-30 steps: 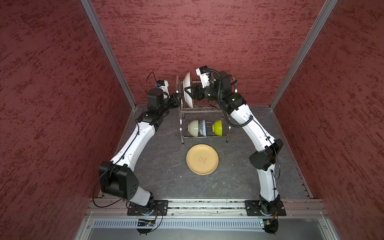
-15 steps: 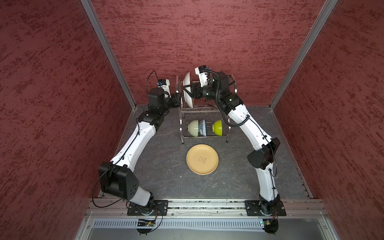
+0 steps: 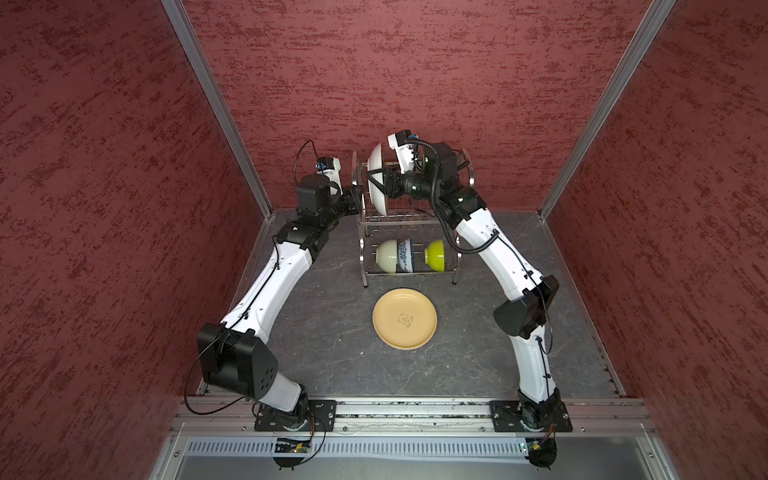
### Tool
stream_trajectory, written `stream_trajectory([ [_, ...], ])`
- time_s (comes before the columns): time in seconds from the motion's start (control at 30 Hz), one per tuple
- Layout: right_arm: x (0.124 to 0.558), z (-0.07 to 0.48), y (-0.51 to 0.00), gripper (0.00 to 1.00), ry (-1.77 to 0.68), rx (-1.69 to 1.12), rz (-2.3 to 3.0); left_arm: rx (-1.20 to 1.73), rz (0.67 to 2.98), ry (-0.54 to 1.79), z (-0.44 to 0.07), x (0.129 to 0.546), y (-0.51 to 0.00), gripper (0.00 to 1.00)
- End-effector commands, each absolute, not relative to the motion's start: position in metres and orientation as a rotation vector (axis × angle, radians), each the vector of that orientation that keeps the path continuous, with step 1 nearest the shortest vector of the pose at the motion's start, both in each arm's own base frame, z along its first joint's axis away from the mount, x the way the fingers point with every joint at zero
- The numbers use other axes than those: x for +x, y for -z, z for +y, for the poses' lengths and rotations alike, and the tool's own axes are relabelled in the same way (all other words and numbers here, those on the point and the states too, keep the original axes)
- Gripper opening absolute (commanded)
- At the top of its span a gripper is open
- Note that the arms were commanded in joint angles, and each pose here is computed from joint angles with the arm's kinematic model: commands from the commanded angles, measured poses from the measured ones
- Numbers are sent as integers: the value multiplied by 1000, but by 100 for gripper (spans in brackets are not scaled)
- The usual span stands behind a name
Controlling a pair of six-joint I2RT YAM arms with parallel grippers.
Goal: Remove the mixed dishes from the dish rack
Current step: 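Close the right gripper on the patterned plate rim while the left holds the white bowl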
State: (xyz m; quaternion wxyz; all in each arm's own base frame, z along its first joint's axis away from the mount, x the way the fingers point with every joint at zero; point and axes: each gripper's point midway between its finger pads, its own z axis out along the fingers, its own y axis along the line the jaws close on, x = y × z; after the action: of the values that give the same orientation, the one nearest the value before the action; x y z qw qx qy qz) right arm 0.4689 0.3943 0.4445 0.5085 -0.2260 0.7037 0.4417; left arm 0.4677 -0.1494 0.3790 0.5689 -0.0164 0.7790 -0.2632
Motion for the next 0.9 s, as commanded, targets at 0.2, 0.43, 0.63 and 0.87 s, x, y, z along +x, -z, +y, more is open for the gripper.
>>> stream_trajectory([
  [0.2,469,387,-454,17,-1063,-524,1692,-98,1797,679,-151,465,-398,25],
  [0.43,463,382,-462,8,-1087,-491,1704,-100,1812,674,-152,470,-392,25],
  [0.63,455,381,-472,0,-1124,-483,1697,-95,1819,670,-153,471,-392,25],
  [0.87,441,380,-488,0,-1192,-491,1672,-92,1815,668,-152,466,-396,25],
])
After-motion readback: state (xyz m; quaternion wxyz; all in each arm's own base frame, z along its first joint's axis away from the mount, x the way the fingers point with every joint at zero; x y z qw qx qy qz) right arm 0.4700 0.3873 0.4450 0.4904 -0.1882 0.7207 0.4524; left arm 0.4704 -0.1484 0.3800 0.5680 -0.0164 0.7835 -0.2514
